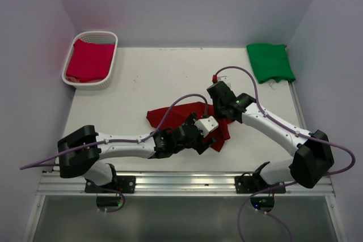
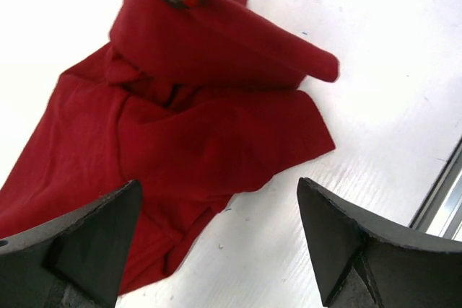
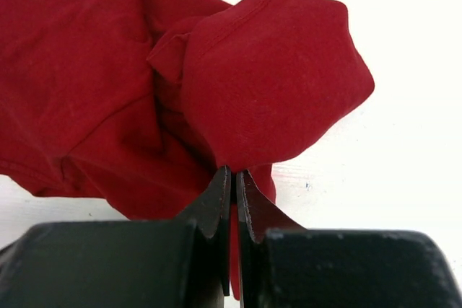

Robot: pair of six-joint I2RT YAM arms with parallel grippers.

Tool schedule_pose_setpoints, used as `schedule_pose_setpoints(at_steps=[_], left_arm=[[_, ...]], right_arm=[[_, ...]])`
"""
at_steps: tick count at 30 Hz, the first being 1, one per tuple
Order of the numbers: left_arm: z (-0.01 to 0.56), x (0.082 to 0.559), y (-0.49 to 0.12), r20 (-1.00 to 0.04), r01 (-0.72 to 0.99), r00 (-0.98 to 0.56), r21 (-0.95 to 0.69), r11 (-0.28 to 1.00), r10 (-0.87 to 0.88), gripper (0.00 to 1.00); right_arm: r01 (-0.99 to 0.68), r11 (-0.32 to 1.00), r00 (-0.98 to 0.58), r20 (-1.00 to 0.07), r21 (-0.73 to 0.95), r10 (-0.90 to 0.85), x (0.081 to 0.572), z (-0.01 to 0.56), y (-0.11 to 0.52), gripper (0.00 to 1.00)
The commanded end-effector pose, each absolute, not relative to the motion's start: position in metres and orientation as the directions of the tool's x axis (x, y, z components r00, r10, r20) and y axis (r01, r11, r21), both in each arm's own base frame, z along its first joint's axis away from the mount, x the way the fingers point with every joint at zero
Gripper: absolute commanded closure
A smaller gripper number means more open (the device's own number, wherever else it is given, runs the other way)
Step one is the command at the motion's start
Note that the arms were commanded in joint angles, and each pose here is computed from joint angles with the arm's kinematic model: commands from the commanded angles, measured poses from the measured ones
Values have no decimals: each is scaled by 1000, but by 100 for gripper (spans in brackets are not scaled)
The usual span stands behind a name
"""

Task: Fold and stack the t-shirts
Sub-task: Flatten the tshirt out

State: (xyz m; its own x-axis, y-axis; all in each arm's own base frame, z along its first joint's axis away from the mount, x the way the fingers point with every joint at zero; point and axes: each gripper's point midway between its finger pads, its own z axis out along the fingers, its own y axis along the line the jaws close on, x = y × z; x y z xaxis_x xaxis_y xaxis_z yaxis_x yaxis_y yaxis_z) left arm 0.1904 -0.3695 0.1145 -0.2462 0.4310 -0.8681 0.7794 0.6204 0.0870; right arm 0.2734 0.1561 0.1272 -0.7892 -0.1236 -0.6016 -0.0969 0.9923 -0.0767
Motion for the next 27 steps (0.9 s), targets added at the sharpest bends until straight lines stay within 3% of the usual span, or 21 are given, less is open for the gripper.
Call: schedule_pose_setpoints(at_steps=[1, 13, 19, 23, 25, 27], left_arm=[[128, 189, -397, -916, 833, -110, 127, 539, 385, 8], [70, 193, -422, -895, 864, -58, 177, 471, 442, 19], [53, 202, -421, -884, 858, -104, 151, 491, 455, 33], [52, 210, -416, -878, 842, -121, 157, 516, 464, 62], [55, 211, -416, -877, 838, -126, 156, 522, 464, 71], [61, 213, -416, -872, 834, -131, 160, 528, 472, 100]], right_arm=[[-65, 997, -773, -630, -38, -74, 282, 132, 157, 100], [-44, 999, -759, -649, -11, -40, 281, 144, 149, 100], [-34, 999, -752, -658, -6, -30, 279, 149, 143, 100], [-33, 999, -752, -658, -7, -30, 279, 148, 141, 100], [-31, 999, -753, -657, -8, -29, 279, 148, 140, 100], [-28, 1000, -753, -658, -7, -26, 279, 148, 140, 100]])
